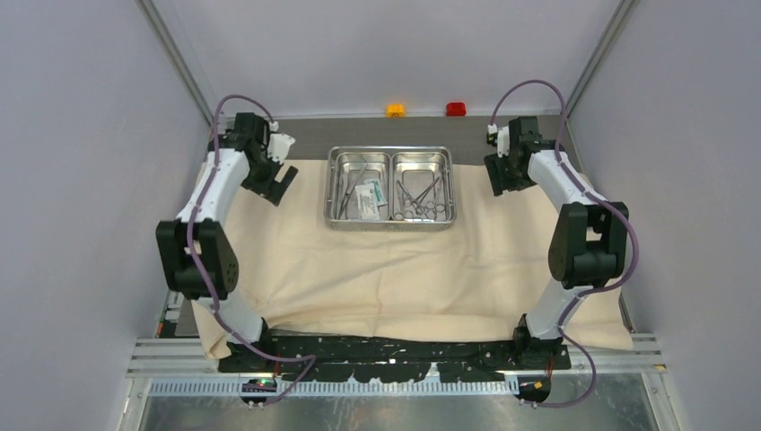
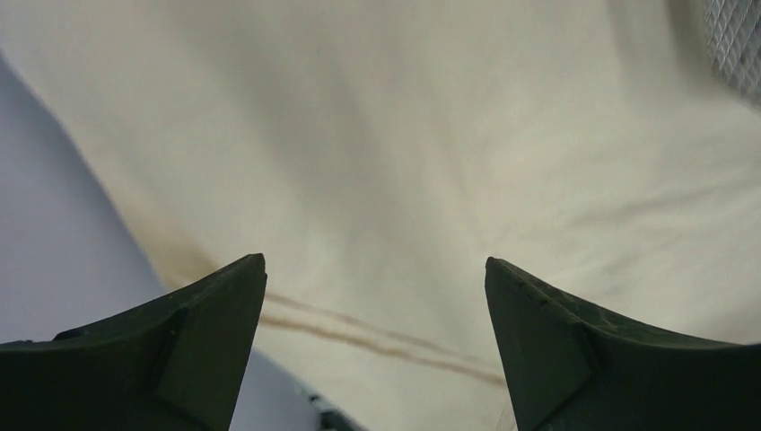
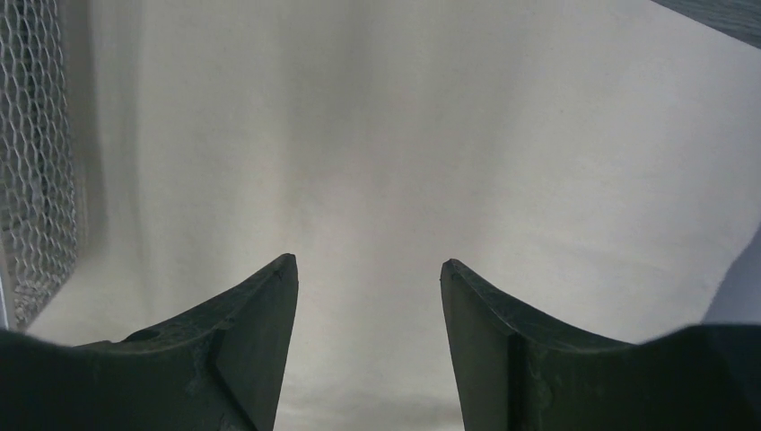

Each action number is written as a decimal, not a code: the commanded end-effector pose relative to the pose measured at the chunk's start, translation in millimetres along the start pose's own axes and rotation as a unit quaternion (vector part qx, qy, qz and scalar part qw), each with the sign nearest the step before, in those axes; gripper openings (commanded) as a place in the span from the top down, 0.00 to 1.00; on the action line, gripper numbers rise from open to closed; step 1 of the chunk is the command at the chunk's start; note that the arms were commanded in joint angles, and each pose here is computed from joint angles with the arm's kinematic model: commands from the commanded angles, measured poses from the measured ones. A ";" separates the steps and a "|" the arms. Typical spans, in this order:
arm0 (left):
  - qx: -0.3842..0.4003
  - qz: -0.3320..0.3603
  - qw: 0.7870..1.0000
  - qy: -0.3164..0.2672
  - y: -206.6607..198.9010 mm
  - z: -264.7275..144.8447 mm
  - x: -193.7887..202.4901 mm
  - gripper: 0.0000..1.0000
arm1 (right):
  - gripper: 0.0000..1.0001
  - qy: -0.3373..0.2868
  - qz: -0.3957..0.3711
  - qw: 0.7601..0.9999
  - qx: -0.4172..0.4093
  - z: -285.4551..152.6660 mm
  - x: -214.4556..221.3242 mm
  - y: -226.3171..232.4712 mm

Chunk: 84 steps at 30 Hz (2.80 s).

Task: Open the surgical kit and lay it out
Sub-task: Open the surgical kit at the center of the board, then smooth out the surgical kit at the center of the board.

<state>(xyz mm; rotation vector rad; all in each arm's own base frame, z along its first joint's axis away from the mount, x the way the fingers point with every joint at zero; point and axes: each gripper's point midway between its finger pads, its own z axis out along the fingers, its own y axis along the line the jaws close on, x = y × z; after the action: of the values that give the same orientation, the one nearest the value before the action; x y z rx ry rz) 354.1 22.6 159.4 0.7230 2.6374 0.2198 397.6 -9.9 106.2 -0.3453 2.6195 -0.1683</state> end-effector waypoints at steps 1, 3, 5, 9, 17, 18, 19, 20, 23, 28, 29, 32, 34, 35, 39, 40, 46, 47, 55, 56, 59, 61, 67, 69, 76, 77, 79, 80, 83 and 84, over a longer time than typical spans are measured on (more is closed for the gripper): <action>0.055 -0.117 0.987 -0.097 -0.7 26.6 -79.7 0.07 | 0.36 -0.067 0.067 0.994 -0.057 -1.9 -47.5 11.0; 0.071 -0.147 0.981 -0.103 -1.5 45.6 -96.7 0.07 | 0.36 -0.073 0.077 0.991 -0.080 -1.9 -54.6 18.9; 0.074 -0.171 0.977 -0.104 0.7 63.0 -108.2 0.10 | 0.36 -0.070 0.085 0.990 -0.087 2.8 -57.9 21.2; 0.093 -0.188 0.974 -0.083 -4.6 96.1 -118.5 0.13 | 0.36 -0.046 0.093 0.990 -0.092 22.7 -53.3 25.3; 0.115 -0.178 0.976 -0.053 -32.4 133.5 -117.6 0.12 | 0.36 -0.016 0.092 0.987 -0.128 46.6 -35.8 54.9; 0.110 -0.175 0.977 -0.050 -33.6 136.3 -115.8 0.12 | 0.36 -0.013 0.089 0.987 -0.130 48.4 -33.7 58.0; 0.108 -0.173 0.978 -0.045 -35.3 140.1 -113.5 0.12 | 0.36 -0.009 0.087 0.987 -0.132 50.2 -31.7 60.9; 0.108 -0.171 0.979 -0.041 -36.9 142.2 -111.9 0.12 | 0.36 -0.003 0.085 0.987 -0.134 53.2 -29.3 64.3; 0.111 -0.169 0.979 -0.027 -42.6 150.5 -105.8 0.15 | 0.36 0.006 0.084 0.987 -0.139 58.9 -26.4 70.3; 0.117 -0.169 0.979 -0.005 -50.2 161.7 -95.7 0.22 | 0.40 0.020 0.081 0.986 -0.143 67.7 -22.0 79.2; 0.119 -0.169 0.978 0.000 -51.7 163.8 -93.5 0.24 | 0.41 0.025 0.082 0.986 -0.144 70.3 -20.2 80.5; 0.123 -0.167 0.978 0.014 -56.4 170.7 -86.9 0.29 | 0.45 0.037 0.085 0.985 -0.148 76.2 -16.4 83.9; 0.124 -0.169 0.978 0.021 -58.4 174.5 -83.7 0.32 | 0.48 0.042 0.087 0.984 -0.148 79.6 -14.5 85.0; 0.127 -0.169 0.977 0.024 -60.1 176.0 -82.9 0.35 | 0.49 0.045 0.087 0.984 -0.149 80.9 -13.6 85.7; 0.138 -0.169 0.975 0.035 -66.1 180.9 -77.6 0.47 | 0.58 0.056 0.090 0.982 -0.154 86.3 -9.6 89.1; 0.141 -0.170 0.975 0.037 -67.4 181.1 -77.1 0.51 | 0.61 0.059 0.091 0.982 -0.155 87.6 -8.4 89.8; 0.161 -0.171 0.971 0.042 -76.8 182.0 -75.1 0.76 | 0.83 0.066 0.095 0.980 -0.164 91.8 -8.4 93.0; 0.163 -0.172 0.971 0.043 -77.9 182.3 -74.8 0.80 | 0.86 0.066 0.095 0.980 -0.164 91.9 -9.1 92.8; 0.163 -0.181 0.969 0.036 -78.4 181.0 -81.0 1.00 | 1.00 0.049 0.093 0.983 -0.151 88.3 -24.3 85.6; 0.161 -0.182 0.969 0.033 -77.2 180.0 -83.5 1.00 | 1.00 0.045 0.092 0.984 -0.145 88.4 -27.9 82.9; 0.151 -0.188 0.970 0.026 -71.4 178.7 -89.5 1.00 | 1.00 0.039 0.089 0.987 -0.130 89.9 -36.8 76.2; 0.142 -0.194 0.970 0.019 -66.7 178.1 -94.9 1.00 | 1.00 0.036 0.086 0.989 -0.117 91.5 -42.2 70.3; 0.125 -0.202 0.971 0.011 -55.9 182.3 -105.3 1.00 | 1.00 0.028 0.069 0.994 -0.079 101.7 -56.9 52.8; 0.124 -0.213 0.969 0.011 -53.6 184.4 -108.8 1.00 | 1.00 0.028 0.067 0.995 -0.071 105.0 -61.3 48.2; 0.113 -0.229 0.967 0.008 -39.6 193.4 -120.7 1.00 | 1.00 0.024 0.075 0.995 -0.054 115.9 -76.3 24.9; 0.112 -0.233 0.966 0.007 -37.3 195.2 -121.9 1.00 | 1.00 0.026 0.077 0.995 -0.054 117.7 -77.4 22.1; 0.113 -0.239 0.964 0.008 -33.4 198.0 -123.2 1.00 | 1.00 0.028 0.083 0.995 -0.056 121.3 -79.4 17.9; 0.113 -0.243 0.963 0.007 -31.4 199.8 -124.4 1.00 | 1.00 0.030 0.085 0.994 -0.056 123.2 -79.6 16.6; 0.111 -0.252 0.961 0.007 -23.8 205.5 -126.5 1.00 | 1.00 0.032 0.088 0.994 -0.058 128.2 -82.9 16.4; 0.111 -0.253 0.961 0.007 -21.6 206.8 -127.6 1.00 | 1.00 0.033 0.090 0.994 -0.060 128.9 -84.6 17.0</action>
<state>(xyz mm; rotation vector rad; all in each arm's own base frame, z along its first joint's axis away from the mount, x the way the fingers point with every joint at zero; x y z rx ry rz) 509.4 -68.7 26.8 0.1467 2.8004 -0.2484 494.9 48.8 22.6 -0.1841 2.8024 0.1571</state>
